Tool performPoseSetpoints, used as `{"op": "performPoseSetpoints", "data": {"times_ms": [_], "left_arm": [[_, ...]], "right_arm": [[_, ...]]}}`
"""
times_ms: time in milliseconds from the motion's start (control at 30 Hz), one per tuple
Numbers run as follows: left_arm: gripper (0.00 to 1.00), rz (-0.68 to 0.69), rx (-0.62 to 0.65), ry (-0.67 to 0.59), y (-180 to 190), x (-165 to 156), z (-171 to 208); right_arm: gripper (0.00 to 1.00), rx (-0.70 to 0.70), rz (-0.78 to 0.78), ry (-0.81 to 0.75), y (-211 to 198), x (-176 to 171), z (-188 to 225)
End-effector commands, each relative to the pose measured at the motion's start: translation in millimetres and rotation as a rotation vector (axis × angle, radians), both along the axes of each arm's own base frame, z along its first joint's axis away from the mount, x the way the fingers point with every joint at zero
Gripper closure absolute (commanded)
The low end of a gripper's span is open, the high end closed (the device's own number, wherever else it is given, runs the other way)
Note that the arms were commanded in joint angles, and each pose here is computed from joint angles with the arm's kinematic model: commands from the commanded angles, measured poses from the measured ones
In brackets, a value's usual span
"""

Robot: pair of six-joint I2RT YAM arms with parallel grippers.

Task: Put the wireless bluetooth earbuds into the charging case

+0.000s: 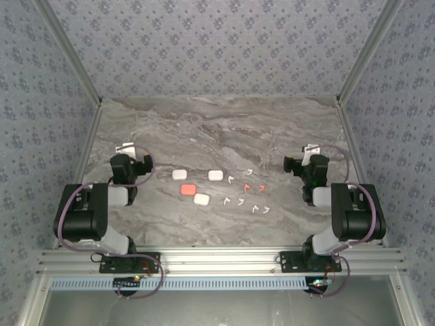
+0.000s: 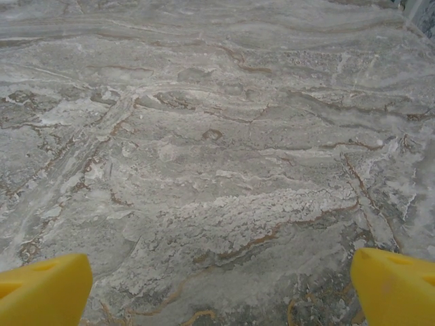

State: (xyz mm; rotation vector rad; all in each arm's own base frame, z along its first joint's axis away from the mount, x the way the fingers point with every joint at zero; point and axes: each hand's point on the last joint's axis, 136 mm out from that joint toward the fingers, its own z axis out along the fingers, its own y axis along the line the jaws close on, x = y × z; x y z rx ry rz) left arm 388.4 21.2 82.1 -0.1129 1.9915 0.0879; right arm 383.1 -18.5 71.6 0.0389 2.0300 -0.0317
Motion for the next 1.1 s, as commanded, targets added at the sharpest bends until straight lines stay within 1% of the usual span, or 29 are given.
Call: {"op": "performPoseSetpoints", "data": {"times_ms": [0, 33, 100, 200, 267, 333, 433, 500, 667, 767, 867, 1067], "left_arm": [[0.01, 0.067, -0.004, -0.065, 12, -1, 39], [0.01, 0.065, -0.006, -0.078, 11, -5, 51], [0.01, 0.069, -0.061, -0.098, 8, -12, 73], [0.01, 0.095, -0.240, -0.037, -1, -18, 96], [0.01, 0.096, -0.366, 0.021, -12, -23, 100], [0.01, 0.089, -0.475, 0.055, -23, -28, 101], [0.01, 0.063, -0.628, 0.101, -42, -39, 97], [0.01, 0.045, -0.704, 0.115, -54, -45, 94], [0.01, 0.018, -0.774, 0.139, -77, -59, 91], [0.01, 0.014, -0.794, 0.141, -83, -62, 91], [0.01, 0.027, -0.798, 0.139, -83, -63, 88], [0.01, 0.045, -0.792, 0.135, -82, -66, 87]], "right_arm": [[0.00, 0.020, 0.037, -0.015, 3, 9, 28], [0.00, 0.022, 0.050, -0.011, 5, 9, 37], [0.00, 0.028, 0.083, -0.009, 11, 8, 55], [0.00, 0.046, 0.190, 0.000, 34, 6, 80], [0.00, 0.043, 0.303, 0.030, 60, 3, 89], [0.00, 0.016, 0.429, 0.078, 90, -5, 89], [0.00, -0.077, 0.651, 0.122, 140, -21, 87], [0.00, -0.136, 0.794, 0.132, 169, -32, 85], [0.00, -0.277, 1.148, 0.200, 232, -61, 68], [0.00, -0.369, 1.281, 0.225, 258, -67, 51], [0.00, -0.440, 1.364, 0.244, 280, -66, 36], [0.00, -0.549, 1.452, 0.299, 309, -59, 7]]}}
